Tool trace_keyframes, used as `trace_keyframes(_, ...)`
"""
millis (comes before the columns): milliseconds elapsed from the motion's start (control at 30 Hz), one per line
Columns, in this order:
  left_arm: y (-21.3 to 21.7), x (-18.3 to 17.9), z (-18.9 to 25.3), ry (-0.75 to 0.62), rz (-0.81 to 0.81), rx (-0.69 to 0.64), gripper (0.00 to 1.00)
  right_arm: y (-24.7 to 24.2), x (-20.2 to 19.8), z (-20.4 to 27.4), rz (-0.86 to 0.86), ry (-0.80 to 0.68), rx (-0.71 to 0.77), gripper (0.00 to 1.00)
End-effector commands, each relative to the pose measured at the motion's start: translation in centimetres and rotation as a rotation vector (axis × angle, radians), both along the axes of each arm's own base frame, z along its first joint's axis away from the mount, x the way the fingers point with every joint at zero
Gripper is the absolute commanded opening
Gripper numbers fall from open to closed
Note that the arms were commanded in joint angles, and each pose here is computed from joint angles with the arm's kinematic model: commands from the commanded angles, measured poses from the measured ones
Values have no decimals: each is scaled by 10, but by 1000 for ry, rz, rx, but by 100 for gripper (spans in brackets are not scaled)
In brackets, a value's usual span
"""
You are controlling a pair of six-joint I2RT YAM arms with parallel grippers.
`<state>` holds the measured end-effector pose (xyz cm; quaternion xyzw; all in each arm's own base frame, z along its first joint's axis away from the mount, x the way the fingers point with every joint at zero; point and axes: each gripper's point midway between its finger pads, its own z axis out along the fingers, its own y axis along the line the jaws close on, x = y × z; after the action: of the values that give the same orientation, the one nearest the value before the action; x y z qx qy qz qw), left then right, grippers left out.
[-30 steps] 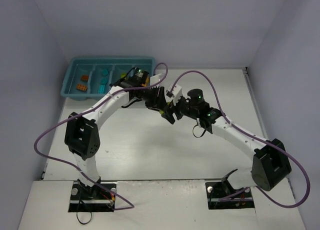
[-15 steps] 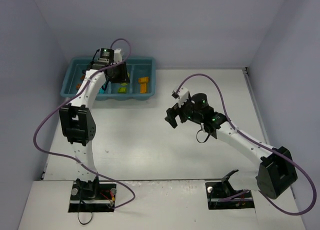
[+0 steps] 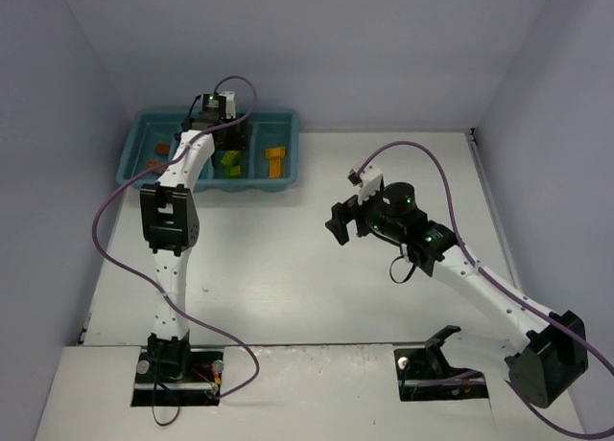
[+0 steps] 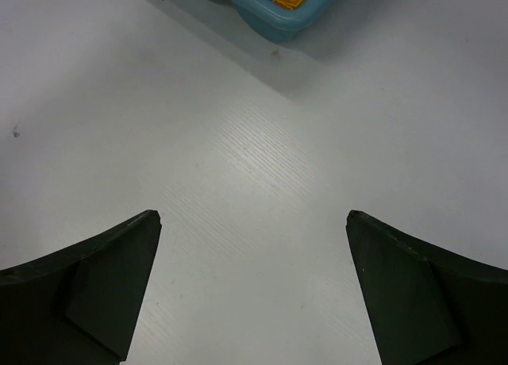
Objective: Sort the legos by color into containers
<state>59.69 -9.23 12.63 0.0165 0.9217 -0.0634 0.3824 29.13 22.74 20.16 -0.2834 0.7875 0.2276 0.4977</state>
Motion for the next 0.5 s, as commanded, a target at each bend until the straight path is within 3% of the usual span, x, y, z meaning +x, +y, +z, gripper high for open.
trace_keyframes(0, 16, 28, 97, -256, 43, -28, 73, -7, 7, 42, -83, -65, 73, 100)
trace_keyframes(200, 20, 8, 160, -331, 44, -81, 78, -35, 9, 52, -258, -35, 62, 100)
trace_keyframes(300, 17, -33, 200, -357, 36, -128, 78, -60, 16, 69, -431, -33, 73, 100)
trace_keyframes(333, 16, -48, 193, -319, 38, -146, 78, -66, 17, 86, -469, -54, 96, 100)
trace_keyframes(367, 18, -73, 227, -369, 36, -156, 78, -73, 18, 94, -507, -64, 104, 100)
trace_keyframes(467, 27, -137, 250, -374, 59, -152, 78, -85, 14, 128, -537, -136, 128, 100)
